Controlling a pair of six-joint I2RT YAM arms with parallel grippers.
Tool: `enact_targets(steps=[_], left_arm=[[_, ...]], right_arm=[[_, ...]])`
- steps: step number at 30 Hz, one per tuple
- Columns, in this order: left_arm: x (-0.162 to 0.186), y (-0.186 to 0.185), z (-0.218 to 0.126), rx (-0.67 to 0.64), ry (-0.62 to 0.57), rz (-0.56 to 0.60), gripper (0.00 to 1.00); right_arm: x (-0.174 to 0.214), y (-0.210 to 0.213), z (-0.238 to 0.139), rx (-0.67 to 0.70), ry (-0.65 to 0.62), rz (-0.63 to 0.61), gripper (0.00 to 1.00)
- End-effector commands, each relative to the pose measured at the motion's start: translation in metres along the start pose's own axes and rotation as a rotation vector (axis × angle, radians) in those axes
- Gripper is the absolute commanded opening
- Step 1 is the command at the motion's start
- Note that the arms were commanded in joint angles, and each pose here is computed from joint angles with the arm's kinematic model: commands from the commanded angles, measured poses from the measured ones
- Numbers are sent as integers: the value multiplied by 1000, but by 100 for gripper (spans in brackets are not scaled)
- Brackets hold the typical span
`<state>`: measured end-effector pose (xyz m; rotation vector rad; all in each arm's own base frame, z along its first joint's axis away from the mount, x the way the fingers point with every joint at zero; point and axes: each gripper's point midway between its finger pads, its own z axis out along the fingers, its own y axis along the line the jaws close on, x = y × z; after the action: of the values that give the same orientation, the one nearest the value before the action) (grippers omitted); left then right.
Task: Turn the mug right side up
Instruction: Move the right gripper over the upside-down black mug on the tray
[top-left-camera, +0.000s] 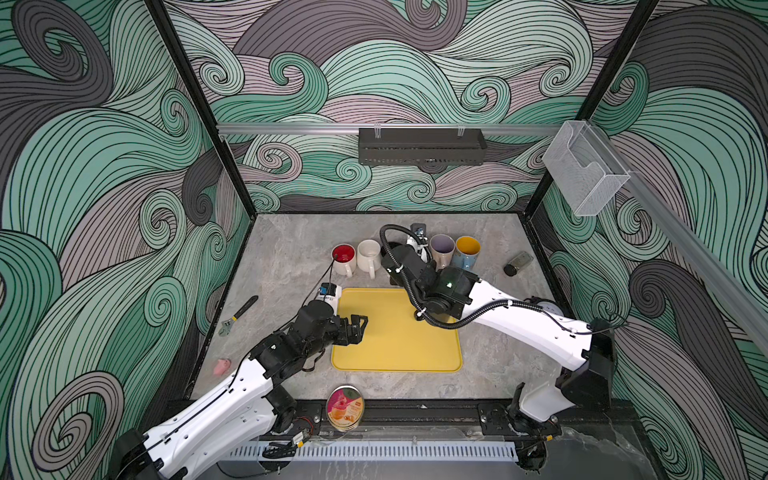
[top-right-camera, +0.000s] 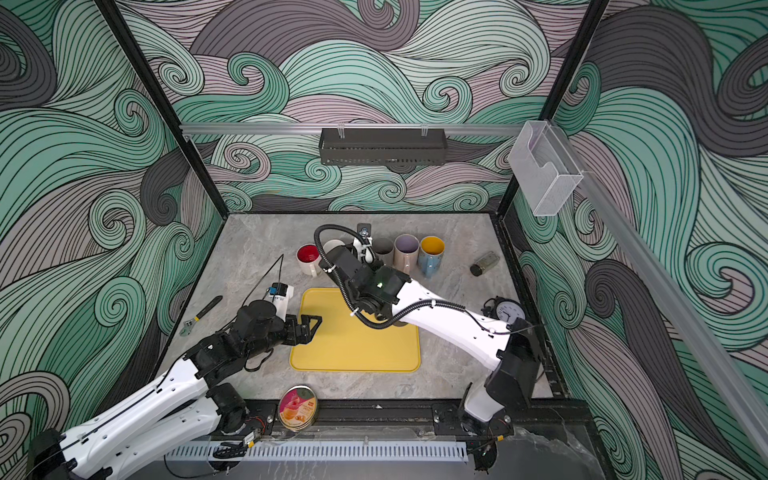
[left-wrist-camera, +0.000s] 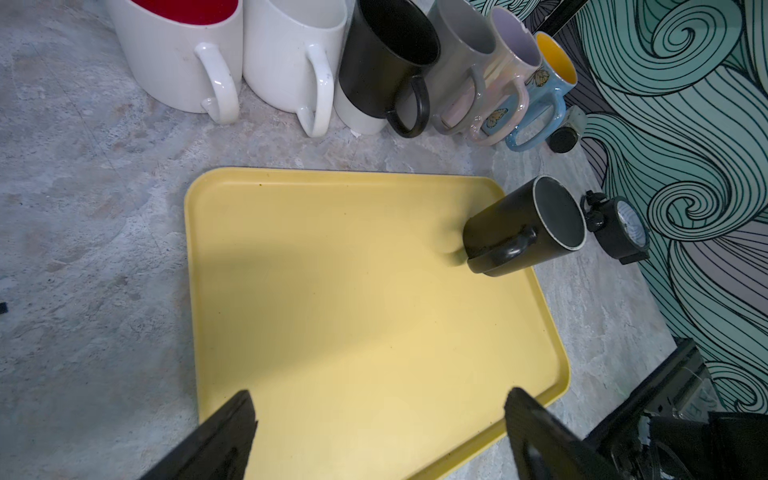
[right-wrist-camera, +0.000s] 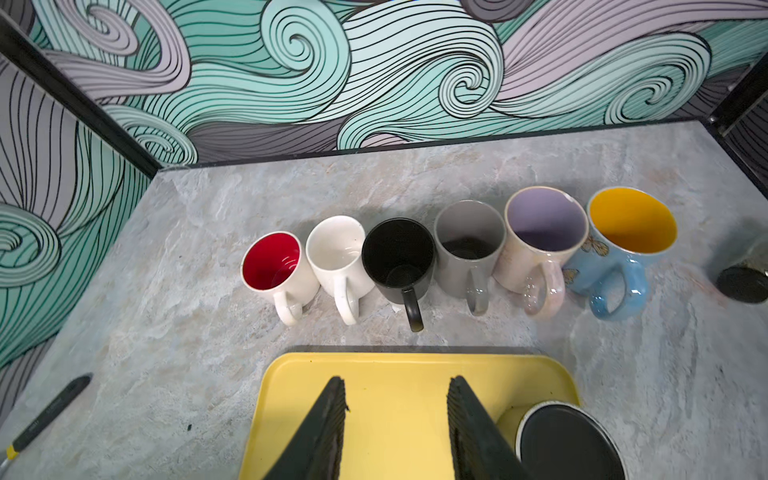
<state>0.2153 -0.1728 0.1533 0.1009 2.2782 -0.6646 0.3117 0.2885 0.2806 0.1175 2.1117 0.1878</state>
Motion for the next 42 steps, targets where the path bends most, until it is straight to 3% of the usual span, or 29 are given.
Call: enact_targets(steps=[1, 18, 33, 42], left_arm=[[-20, -7, -9, 18, -73, 15, 95], [-22, 5, -10, -32, -109, 37, 96], [-19, 5, 2, -22, -98, 31, 96], [-18, 6, 4, -28, -91, 30, 96]], right_arm=[[30, -25, 7, 110, 52, 122, 45], [146, -44, 12, 206, 411, 354, 48], [175, -81, 31, 329, 471, 443, 48], [185, -88, 51, 329, 500, 531, 48]])
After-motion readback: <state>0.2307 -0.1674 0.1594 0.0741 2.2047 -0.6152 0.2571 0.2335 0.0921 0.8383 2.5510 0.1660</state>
